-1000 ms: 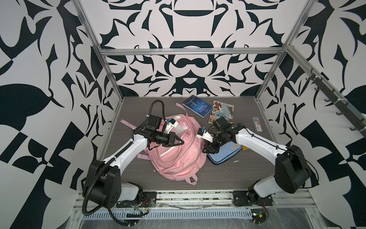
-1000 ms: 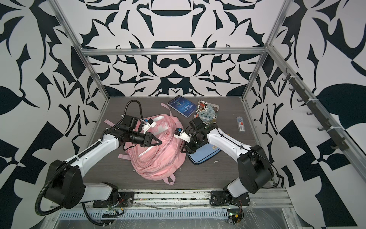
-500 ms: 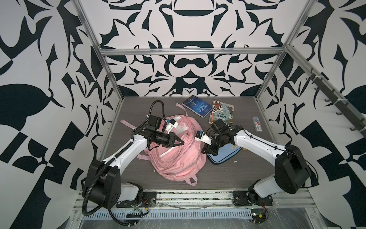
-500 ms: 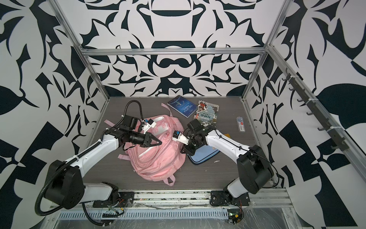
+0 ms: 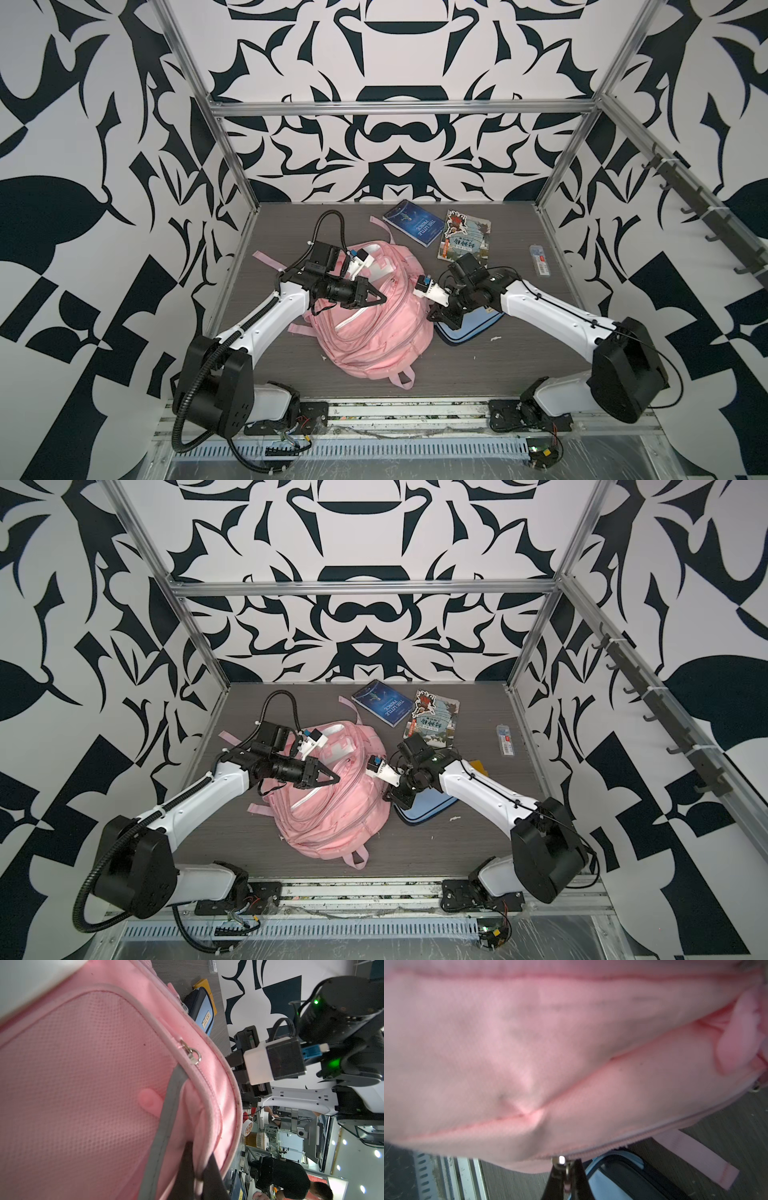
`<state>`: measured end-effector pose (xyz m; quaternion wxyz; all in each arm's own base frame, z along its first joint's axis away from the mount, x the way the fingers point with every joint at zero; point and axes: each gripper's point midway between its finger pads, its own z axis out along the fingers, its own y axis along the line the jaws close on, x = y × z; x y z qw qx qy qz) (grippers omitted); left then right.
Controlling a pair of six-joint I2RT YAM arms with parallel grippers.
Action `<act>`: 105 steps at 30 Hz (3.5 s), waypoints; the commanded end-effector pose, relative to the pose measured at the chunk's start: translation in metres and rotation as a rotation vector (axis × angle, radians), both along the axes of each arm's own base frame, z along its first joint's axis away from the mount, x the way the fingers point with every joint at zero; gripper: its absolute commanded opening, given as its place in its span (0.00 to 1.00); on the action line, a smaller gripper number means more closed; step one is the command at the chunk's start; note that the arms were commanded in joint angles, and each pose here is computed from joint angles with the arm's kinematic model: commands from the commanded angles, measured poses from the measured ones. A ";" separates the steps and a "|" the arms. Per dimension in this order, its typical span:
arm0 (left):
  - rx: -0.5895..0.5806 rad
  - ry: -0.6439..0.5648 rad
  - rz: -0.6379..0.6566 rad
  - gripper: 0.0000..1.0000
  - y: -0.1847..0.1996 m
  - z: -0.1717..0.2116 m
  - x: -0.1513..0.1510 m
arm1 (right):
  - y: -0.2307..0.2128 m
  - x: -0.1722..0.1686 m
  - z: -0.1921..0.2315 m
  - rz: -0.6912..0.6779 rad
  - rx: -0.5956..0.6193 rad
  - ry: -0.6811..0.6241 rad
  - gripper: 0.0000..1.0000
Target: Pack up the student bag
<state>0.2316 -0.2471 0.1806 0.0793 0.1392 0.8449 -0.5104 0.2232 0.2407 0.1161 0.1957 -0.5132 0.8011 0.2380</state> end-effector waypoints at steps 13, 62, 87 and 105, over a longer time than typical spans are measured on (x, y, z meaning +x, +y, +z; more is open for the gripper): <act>0.118 0.059 0.564 0.00 0.027 -0.005 0.086 | 0.036 -0.023 0.012 0.160 -0.163 -0.169 0.00; 0.856 -0.403 0.040 0.67 0.007 -0.102 0.017 | 0.009 0.072 0.033 -0.211 0.045 -0.130 0.00; 0.349 -0.054 0.480 0.00 0.027 0.023 0.072 | 0.049 0.013 0.034 0.120 -0.060 -0.264 0.00; 0.062 0.085 0.768 0.00 0.038 0.102 0.105 | 0.118 -0.006 0.041 0.185 -0.052 -0.399 0.00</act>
